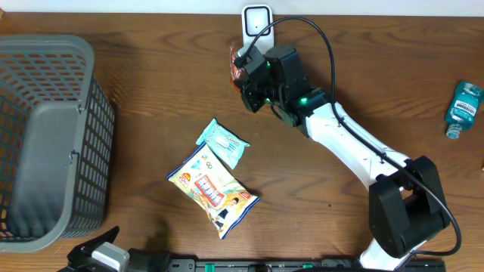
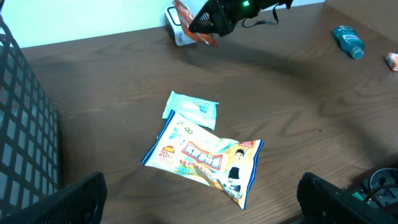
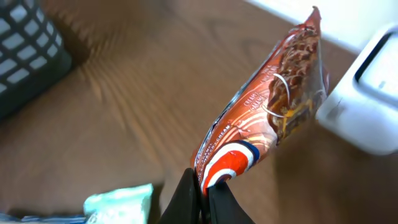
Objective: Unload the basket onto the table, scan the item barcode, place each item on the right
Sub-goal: 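Carry the chocolate bar up to the white scanner window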
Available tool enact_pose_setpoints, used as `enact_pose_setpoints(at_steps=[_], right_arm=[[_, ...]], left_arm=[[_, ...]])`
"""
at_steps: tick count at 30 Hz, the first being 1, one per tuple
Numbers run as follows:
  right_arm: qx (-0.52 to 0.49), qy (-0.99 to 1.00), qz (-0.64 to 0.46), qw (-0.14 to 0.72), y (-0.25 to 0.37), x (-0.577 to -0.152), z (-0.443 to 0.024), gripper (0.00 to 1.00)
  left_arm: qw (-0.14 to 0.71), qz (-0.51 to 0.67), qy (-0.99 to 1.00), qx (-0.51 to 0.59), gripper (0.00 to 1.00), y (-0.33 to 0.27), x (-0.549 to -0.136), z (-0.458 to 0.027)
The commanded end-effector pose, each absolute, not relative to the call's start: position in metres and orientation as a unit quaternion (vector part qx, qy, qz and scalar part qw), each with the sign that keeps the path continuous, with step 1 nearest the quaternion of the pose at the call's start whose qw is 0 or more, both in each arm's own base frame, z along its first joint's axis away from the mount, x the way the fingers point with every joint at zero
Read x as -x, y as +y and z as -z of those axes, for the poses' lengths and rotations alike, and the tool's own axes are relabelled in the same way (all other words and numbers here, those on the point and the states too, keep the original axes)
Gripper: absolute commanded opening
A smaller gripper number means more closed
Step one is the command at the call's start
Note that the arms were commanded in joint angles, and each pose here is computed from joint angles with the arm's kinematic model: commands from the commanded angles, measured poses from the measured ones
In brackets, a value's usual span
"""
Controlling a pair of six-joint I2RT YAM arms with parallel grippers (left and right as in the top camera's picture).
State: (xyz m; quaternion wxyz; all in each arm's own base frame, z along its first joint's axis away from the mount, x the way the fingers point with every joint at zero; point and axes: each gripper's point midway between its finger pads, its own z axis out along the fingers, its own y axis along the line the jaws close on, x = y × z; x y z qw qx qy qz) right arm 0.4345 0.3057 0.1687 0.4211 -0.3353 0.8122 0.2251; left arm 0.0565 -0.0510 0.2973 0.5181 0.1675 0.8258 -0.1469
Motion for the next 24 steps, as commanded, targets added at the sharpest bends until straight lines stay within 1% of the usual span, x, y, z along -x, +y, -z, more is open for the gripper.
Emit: enact_pose_setpoints(at_steps=[1,10,14,19,24], right_arm=[[0.346,0.794,-0.188,0.464,0.305,-0.464,-0.186,0.01],[0.313,0.802,-0.100,0.498,0.305,-0.572,-0.177,0.01],[0.286,0.808,-0.068,0.510,0.296,-0.617,-0.165,0.01],[0.245,0.804,-0.073,0.537,0.284,-0.660,-0.151,0.01],[0.214,0.800,-0.081,0.554,0.276,-0.679,-0.132,0.01]], left_arm=[[0.522,0.151,0.822,-0.172,0.98,-0.053,-0.055,-0.299],[0.522,0.151,0.822,-0.172,0.98,-0.053,-0.055,-0.299],[0.522,0.151,0.822,-0.172,0.98,-0.053,-0.055,-0.299],[0.522,0.151,0.822,-0.172,0.98,-0.053,-0.055,-0.299],[0.522,0.151,0.822,-0.172,0.98,-0.053,-0.055,-0.299]])
